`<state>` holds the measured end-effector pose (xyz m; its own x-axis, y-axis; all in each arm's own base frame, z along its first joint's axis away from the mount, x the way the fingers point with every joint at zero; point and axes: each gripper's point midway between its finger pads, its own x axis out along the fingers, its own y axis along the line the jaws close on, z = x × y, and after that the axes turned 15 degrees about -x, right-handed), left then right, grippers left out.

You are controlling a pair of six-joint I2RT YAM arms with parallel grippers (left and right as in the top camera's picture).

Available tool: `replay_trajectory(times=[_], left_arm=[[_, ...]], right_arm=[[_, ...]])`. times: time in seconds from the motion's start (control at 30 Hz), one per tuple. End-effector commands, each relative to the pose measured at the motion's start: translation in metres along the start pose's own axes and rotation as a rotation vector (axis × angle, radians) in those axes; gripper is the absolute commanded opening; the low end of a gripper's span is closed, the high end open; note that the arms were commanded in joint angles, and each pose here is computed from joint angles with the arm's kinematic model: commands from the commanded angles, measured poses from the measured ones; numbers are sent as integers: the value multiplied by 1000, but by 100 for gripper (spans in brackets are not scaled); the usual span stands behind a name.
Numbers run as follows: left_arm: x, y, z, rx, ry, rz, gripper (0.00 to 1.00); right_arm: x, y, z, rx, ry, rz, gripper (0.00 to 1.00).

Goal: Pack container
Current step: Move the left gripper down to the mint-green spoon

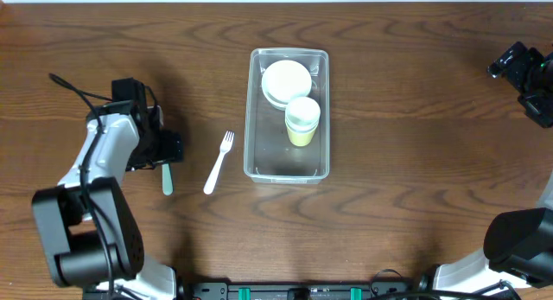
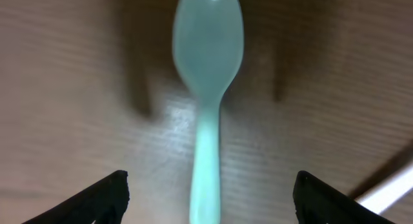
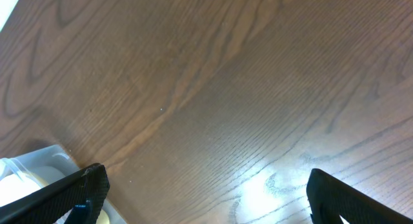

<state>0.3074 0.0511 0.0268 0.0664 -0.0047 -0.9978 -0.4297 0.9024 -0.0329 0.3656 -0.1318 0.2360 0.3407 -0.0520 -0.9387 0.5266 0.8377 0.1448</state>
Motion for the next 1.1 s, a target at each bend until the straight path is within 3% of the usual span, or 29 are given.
replay_trajectory(times=[0.0,0.17,0.27,0.37,0.47,0.63,0.8,0.93,1.07], left_arm=[[18,0,-3,36,41,4,81],[39,1,-4,35,77,13,71],[44,0,-4,35,82,14,59],[44,0,-3,35,78,13,30],[43,0,-3,35,80,13,8],[23,-4,-1,42,84,8,6],[-42,-29,15,96,-15,-36,6],[-124,-67,17,257,-186,-98,6],[-192,-131,-11,552,-366,-231,6]], right_arm=[[2,-2,0,-1,6,-3,99],[2,-2,0,-1,6,-3,99],[2,-2,0,-1,6,-3,99],[2,-2,0,-1,6,-3,99],[2,-2,0,-1,6,-3,99],[2,-2,0,0,6,-3,99],[2,-2,0,-1,6,-3,99],[2,-2,0,-1,6,-3,99],[2,-2,0,-1,6,-3,99]])
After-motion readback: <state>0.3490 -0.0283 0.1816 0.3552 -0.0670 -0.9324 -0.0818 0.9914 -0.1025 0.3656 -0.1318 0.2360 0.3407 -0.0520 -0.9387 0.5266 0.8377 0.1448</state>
